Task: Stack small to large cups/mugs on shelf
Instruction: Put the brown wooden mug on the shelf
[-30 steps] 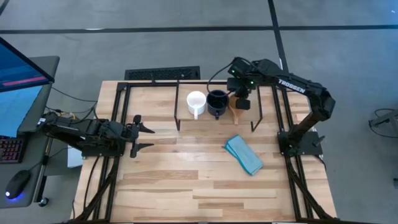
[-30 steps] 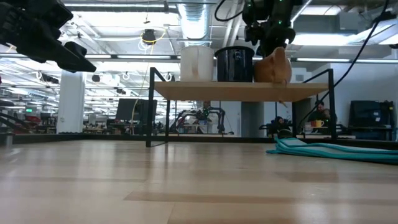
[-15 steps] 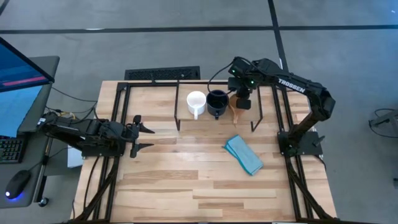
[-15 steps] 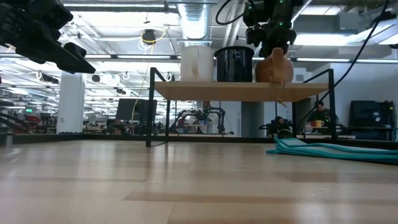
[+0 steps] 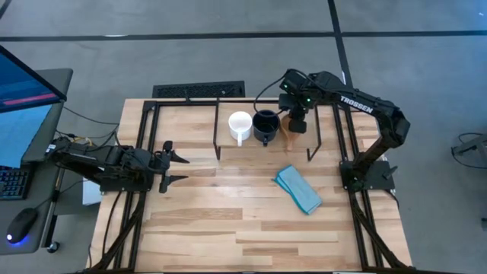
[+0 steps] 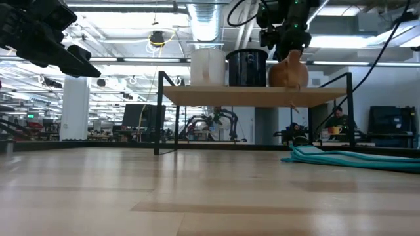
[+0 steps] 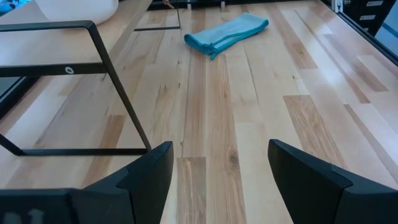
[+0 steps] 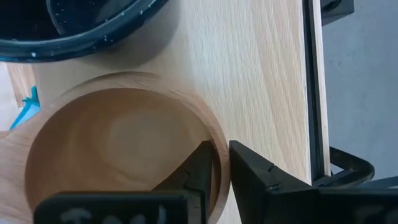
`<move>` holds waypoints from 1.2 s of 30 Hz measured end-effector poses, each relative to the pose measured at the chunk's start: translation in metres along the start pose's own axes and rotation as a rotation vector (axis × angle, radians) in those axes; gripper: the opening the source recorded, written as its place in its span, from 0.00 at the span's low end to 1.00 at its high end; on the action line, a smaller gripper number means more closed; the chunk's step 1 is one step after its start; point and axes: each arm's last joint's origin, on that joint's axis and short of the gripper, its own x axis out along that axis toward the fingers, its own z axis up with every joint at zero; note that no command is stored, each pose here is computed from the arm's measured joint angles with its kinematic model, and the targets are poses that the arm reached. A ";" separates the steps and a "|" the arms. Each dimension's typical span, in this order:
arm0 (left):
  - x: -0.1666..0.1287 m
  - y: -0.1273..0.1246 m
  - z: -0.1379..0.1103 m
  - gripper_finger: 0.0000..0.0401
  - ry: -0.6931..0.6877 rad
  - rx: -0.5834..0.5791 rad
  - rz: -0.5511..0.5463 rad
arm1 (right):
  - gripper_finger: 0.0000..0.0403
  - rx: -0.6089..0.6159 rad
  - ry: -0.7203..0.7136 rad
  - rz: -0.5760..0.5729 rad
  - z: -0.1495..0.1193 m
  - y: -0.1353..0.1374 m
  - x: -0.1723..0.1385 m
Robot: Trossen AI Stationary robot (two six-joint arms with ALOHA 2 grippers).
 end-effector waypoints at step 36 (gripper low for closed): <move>0.000 0.000 0.000 0.63 0.000 0.000 0.000 | 0.19 -0.041 0.002 -0.065 0.004 0.002 0.000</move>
